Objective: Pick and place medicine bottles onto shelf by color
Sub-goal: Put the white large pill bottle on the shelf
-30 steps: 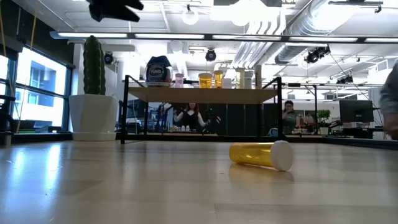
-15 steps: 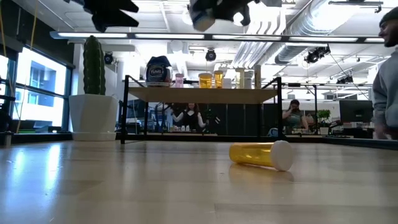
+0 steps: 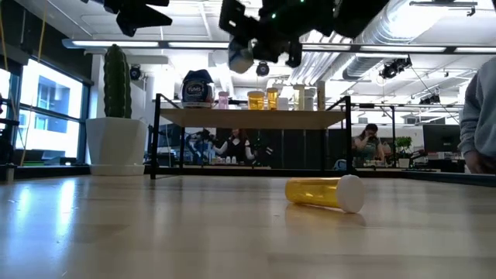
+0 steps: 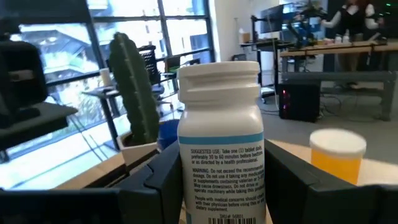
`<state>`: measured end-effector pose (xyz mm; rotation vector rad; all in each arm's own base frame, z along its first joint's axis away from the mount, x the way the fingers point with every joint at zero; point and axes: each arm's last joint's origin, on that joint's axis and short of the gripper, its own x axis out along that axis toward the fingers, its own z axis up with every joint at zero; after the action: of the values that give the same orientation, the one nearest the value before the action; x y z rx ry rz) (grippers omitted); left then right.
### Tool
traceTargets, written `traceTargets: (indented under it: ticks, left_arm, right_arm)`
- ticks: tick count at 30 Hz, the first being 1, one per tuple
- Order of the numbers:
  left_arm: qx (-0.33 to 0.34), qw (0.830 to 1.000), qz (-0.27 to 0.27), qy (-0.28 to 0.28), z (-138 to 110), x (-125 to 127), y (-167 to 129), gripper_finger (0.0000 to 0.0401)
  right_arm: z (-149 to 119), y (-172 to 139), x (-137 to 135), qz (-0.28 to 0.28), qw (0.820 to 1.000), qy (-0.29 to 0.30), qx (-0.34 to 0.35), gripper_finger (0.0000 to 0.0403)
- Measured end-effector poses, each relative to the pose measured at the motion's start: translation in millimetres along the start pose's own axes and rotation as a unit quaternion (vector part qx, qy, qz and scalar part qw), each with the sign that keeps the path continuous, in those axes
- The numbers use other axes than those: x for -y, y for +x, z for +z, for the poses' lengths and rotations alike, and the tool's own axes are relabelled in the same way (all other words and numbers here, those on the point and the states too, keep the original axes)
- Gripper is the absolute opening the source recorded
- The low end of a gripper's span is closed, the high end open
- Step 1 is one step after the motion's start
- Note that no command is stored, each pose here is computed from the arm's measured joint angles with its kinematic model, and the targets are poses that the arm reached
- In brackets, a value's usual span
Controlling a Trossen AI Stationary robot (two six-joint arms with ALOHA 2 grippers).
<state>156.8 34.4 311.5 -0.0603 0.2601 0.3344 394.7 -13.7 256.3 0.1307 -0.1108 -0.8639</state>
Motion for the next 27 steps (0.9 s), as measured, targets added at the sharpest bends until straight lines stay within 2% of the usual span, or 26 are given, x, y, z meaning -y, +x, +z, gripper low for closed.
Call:
traceTargets:
  ticks: [7,12,23,27]
  left_arm:
    - [0.003,1.000,0.000,0.008,0,0,-1,0.0252]
    - [0.002,1.000,-0.003,0.008,0,0,-1,0.0252]
    - [0.002,1.000,-0.004,0.007,0,0,-1,0.0252]
    - [0.002,1.000,-0.004,0.008,0,0,-1,0.0252]
  right_arm:
    - [-31,13,4,-0.038,0.999,0.014,-0.012,0.0161]
    - [-49,20,7,-0.053,0.998,-0.008,-0.025,0.0161]
    - [-53,35,22,-0.083,0.995,-0.038,-0.028,0.0161]
    - [-56,42,30,-0.078,0.995,-0.035,-0.042,0.0161]
